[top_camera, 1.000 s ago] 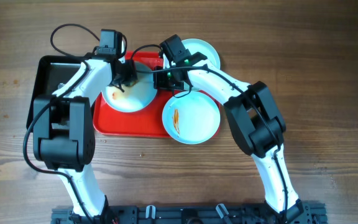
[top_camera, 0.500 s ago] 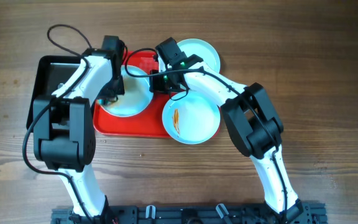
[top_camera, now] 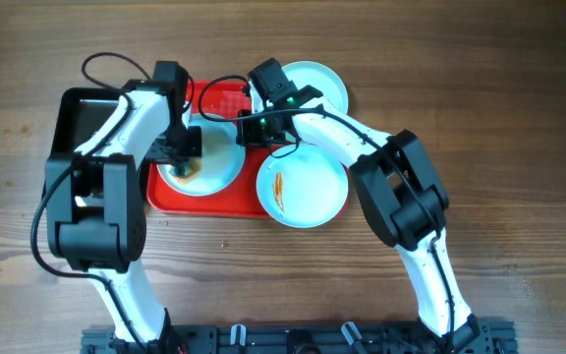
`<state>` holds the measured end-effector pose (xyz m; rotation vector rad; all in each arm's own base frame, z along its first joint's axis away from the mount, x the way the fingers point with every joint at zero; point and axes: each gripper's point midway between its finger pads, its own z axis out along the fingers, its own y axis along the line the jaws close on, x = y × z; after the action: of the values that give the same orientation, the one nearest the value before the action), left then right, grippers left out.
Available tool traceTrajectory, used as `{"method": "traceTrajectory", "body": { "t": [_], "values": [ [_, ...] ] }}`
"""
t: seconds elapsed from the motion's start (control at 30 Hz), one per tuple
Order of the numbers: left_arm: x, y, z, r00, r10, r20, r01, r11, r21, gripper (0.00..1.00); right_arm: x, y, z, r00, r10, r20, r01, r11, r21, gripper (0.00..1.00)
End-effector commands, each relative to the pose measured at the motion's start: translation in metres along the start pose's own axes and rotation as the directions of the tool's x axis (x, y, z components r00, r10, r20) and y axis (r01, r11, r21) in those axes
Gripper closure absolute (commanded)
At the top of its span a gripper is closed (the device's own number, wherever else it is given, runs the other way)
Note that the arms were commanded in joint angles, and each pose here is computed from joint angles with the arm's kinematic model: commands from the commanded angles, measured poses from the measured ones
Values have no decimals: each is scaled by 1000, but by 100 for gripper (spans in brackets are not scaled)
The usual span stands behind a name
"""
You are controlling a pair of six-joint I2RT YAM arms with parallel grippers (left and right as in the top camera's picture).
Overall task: Clean dirty plates on tray and stack at the side
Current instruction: 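Scrub the held plate with the sponge in the left gripper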
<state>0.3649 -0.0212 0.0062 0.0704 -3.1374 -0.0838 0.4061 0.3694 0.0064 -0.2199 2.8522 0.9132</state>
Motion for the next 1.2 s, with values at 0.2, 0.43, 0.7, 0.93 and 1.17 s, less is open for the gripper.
{"method": "traceTrajectory", "body": {
  "t": [0.2,0.43,0.7,0.93,1.17],
  "values": [
    [-89,-28,-8,932,-82,353,36,990,134,96,8,-14,15,995,102,4,-102,992,75,96],
    [-39,47,-24,922,-372,106,375,927,-12,96,7,-18,14,994,108,0,-108,991,76,96],
    [-40,32,8,965,-255,60,257,966,-35,96,7,-20,13,993,114,-2,-114,990,80,96],
    [-51,-57,32,993,-116,-9,109,906,409,96,5,-27,10,992,130,-2,-129,988,89,96],
    [-91,-98,-27,988,-107,109,3,731,683,96,6,-26,10,992,123,-6,-122,989,86,96]
  ]
}}
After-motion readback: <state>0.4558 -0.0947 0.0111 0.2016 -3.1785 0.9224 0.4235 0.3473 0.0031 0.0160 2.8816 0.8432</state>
